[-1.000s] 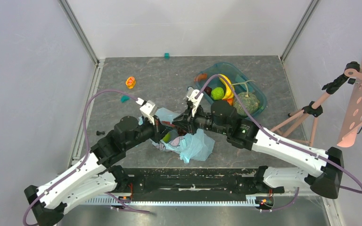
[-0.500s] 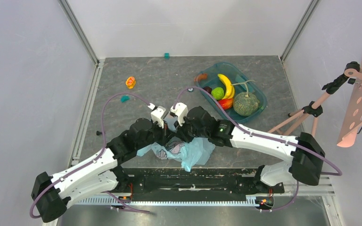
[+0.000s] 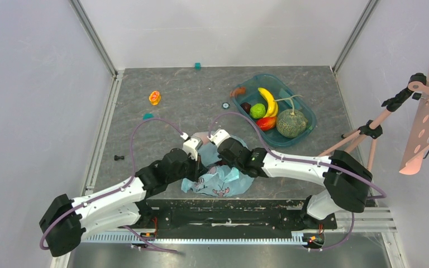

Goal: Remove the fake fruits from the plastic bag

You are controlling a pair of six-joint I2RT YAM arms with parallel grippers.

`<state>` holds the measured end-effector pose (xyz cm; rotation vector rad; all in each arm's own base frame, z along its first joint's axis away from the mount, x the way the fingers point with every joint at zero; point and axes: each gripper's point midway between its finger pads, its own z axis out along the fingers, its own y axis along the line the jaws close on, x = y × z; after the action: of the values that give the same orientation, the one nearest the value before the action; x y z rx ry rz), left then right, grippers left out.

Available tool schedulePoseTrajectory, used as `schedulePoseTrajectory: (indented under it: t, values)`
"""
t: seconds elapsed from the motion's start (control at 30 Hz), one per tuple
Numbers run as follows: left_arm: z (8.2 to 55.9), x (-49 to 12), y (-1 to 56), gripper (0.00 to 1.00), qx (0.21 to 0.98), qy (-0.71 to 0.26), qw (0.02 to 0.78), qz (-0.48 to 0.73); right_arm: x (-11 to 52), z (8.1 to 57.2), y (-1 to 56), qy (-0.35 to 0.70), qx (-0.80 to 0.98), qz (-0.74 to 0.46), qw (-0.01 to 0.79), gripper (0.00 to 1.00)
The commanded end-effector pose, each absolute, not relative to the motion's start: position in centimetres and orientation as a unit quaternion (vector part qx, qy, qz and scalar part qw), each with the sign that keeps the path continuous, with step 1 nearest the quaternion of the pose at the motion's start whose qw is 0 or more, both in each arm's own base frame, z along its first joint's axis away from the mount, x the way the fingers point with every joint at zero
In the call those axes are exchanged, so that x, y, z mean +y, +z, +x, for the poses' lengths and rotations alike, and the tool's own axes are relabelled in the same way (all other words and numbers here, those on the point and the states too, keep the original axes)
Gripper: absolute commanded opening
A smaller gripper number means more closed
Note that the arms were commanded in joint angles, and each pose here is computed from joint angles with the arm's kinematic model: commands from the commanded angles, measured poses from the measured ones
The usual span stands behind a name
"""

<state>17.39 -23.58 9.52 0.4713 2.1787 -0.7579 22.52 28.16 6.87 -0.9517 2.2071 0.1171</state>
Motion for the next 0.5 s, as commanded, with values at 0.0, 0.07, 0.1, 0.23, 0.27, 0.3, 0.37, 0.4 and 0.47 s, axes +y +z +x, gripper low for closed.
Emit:
schedulePoseTrajectory:
  t: [0.0, 0.07, 0.1, 0.23, 0.27, 0.3, 0.37, 0.4, 0.47]
  values:
    - [17.5, -23.5, 8.9, 0.02, 0.857, -0.293, 0.39, 0.166, 25.9, 25.8, 9.2, -0.036, 0.848, -0.313, 0.426, 0.11]
    - [17.3, -23.3, 8.4, 0.02, 0.86, -0.287, 0.388, 0.166, 25.5, 26.7, 10.2, -0.042, 0.846, -0.295, 0.441, 0.11]
    - [17.2, -23.2, 8.1, 0.02, 0.861, -0.285, 0.387, 0.167, 25.2, 27.3, 10.8, -0.043, 0.845, -0.285, 0.45, 0.1]
    - [16.7, -22.8, 7.0, 0.02, 0.867, -0.277, 0.378, 0.168, 24.4, 29.4, 13.7, -0.042, 0.838, -0.25, 0.484, 0.1]
    - [16.5, -22.7, 6.7, 0.02, 0.869, -0.274, 0.376, 0.168, 24.3, 29.9, 14.5, -0.043, 0.835, -0.244, 0.491, 0.1]
    - [16.4, -22.6, 6.4, 0.02, 0.871, -0.271, 0.373, 0.168, 24.1, 30.3, 15.2, -0.045, 0.832, -0.24, 0.498, 0.1]
    - [16.3, -22.4, 5.9, 0.02, 0.874, -0.267, 0.37, 0.166, 23.8, 31.1, 16.5, -0.049, 0.827, -0.234, 0.508, 0.1]
    - [16.2, -22.5, 5.8, 0.02, 0.874, -0.27, 0.369, 0.166, 23.8, 31.4, 17.3, -0.05, 0.825, -0.231, 0.513, 0.1]
    - [16.2, -22.5, 5.6, 0.02, 0.874, -0.269, 0.368, 0.165, 23.6, 32.0, 18.4, -0.05, 0.821, -0.227, 0.521, 0.11]
